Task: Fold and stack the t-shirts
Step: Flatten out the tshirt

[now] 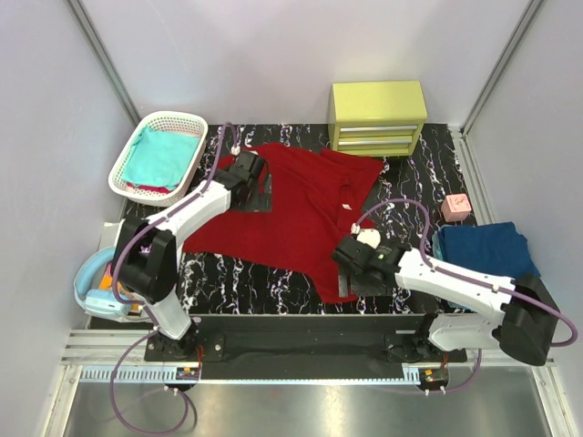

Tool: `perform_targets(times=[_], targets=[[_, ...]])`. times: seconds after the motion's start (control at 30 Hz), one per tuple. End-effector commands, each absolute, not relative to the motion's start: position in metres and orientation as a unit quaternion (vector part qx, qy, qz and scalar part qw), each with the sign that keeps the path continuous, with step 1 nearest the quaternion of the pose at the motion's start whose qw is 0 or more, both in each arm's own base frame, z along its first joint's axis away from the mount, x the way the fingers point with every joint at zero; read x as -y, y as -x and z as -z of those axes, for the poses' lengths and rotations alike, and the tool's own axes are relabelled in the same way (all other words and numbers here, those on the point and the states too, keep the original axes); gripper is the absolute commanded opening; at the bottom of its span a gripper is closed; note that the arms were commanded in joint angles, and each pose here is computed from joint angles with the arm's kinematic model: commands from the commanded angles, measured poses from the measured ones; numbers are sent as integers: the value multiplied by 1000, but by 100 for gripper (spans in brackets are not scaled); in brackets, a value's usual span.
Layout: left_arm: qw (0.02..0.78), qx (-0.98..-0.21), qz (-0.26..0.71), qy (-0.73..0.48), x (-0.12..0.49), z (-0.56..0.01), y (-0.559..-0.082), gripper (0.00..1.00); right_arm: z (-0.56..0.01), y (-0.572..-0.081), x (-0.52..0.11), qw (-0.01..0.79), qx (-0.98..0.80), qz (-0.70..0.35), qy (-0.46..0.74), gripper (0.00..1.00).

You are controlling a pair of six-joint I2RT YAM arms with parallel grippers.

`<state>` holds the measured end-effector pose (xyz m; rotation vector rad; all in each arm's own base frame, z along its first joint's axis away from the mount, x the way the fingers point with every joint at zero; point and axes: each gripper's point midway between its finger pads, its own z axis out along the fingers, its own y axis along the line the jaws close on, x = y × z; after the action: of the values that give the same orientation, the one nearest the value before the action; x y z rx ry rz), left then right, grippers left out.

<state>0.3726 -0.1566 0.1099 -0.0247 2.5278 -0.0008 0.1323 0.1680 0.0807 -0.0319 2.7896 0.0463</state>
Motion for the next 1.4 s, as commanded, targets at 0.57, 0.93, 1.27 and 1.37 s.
perform_targets(times=[0.57, 0.93, 1.27, 1.37], targets=[[340, -939, 24, 43, 142, -127, -343, 95, -40, -184, -231, 197, -980, 13, -10, 70], [325, -944, 34, 49, 143, -118, -332, 95, -30, -150, -188, 158, -984, 61, -58, 31], [331, -942, 42, 45, 148, -124, -329, 95, -56, -93, -155, 123, -986, 91, -73, 0], [327, -943, 41, 43, 150, -121, -329, 95, -58, -77, -153, 103, -988, 91, -69, 0]])
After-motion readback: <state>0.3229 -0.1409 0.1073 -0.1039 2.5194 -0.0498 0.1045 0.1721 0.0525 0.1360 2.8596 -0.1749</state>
